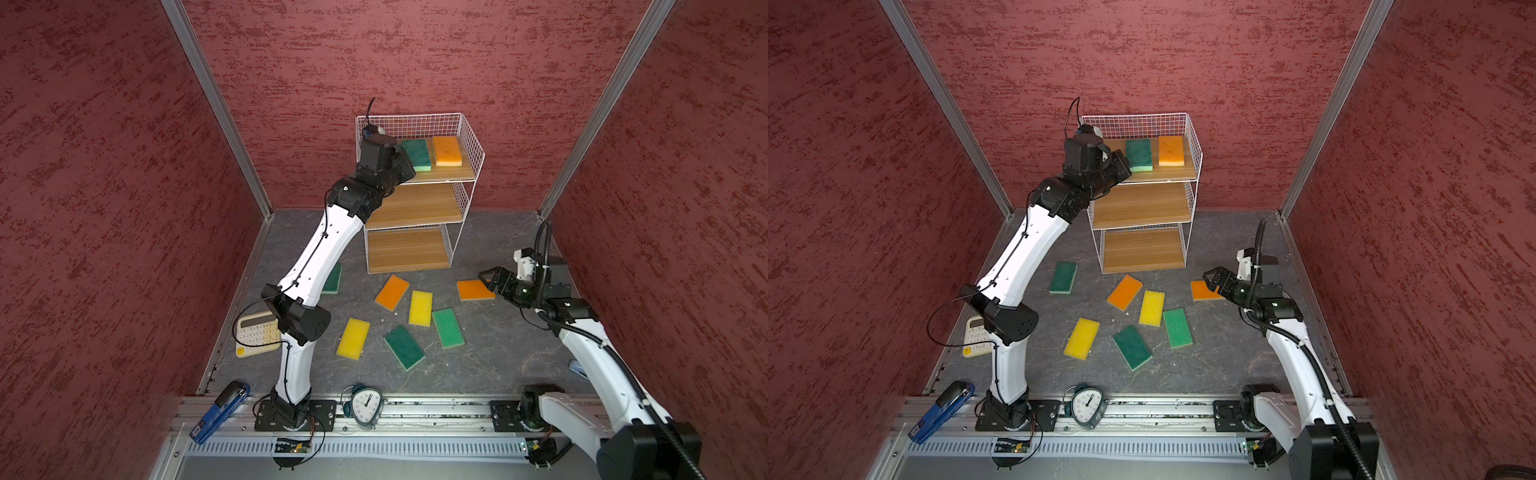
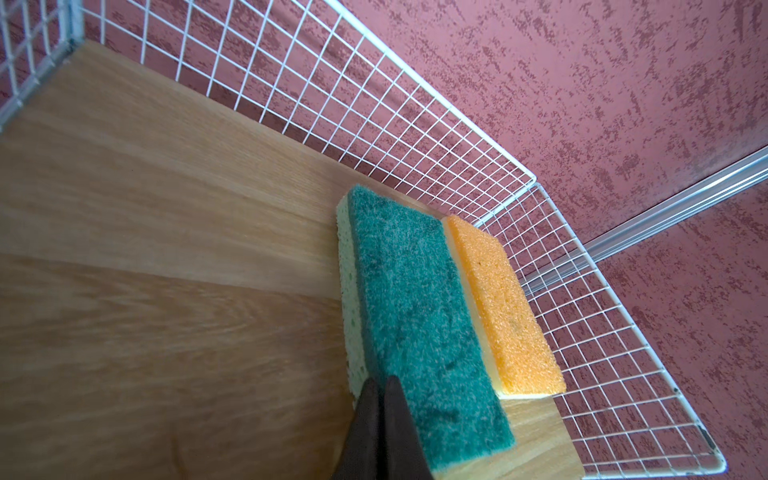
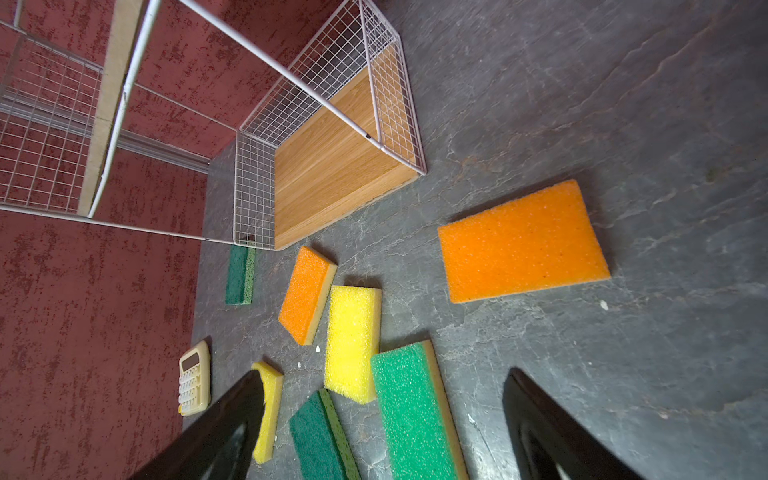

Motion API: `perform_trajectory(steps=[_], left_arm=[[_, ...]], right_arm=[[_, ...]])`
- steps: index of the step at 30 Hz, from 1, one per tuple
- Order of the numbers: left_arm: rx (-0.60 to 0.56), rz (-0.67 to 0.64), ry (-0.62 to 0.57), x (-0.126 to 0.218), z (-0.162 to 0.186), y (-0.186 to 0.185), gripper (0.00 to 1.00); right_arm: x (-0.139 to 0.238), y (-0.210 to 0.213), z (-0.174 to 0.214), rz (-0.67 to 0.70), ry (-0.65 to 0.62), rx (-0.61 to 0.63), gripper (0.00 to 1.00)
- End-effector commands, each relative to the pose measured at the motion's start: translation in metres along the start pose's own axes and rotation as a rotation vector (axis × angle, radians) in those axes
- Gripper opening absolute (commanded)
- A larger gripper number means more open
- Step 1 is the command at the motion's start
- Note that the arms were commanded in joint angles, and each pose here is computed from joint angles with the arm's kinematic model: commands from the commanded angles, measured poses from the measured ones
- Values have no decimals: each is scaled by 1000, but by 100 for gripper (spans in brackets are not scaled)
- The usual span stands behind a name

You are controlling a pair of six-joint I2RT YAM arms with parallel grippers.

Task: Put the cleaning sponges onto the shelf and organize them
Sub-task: 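Open the left gripper and release the dark green sponge on the shelf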

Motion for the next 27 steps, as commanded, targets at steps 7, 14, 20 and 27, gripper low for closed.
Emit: perform_trajectory(steps=[7,14,20,27], left_arm=[[14,-75,0,-13,5,21,0],[20,-66,11,-14,5,22,2],[11,-72,1,-9,1,22,6],[22,-78,3,-6,-1,24,26]], right_arm=[[5,1,-1,-2,-26,20,91],[5,1,0,-1,-26,19,91],[5,1,-1,-2,-28,19,91],[5,2,-1,-5,-28,13,91]])
Point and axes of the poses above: each gripper's point midway between its finger pads, its own x axis back along the fingers, its own y axis along the line the jaws close on, z = x × y, the point moved 9 cm from there along x, back along the fingers, and after that the axes turned 2 degrees about x, right-handed, at the moved point
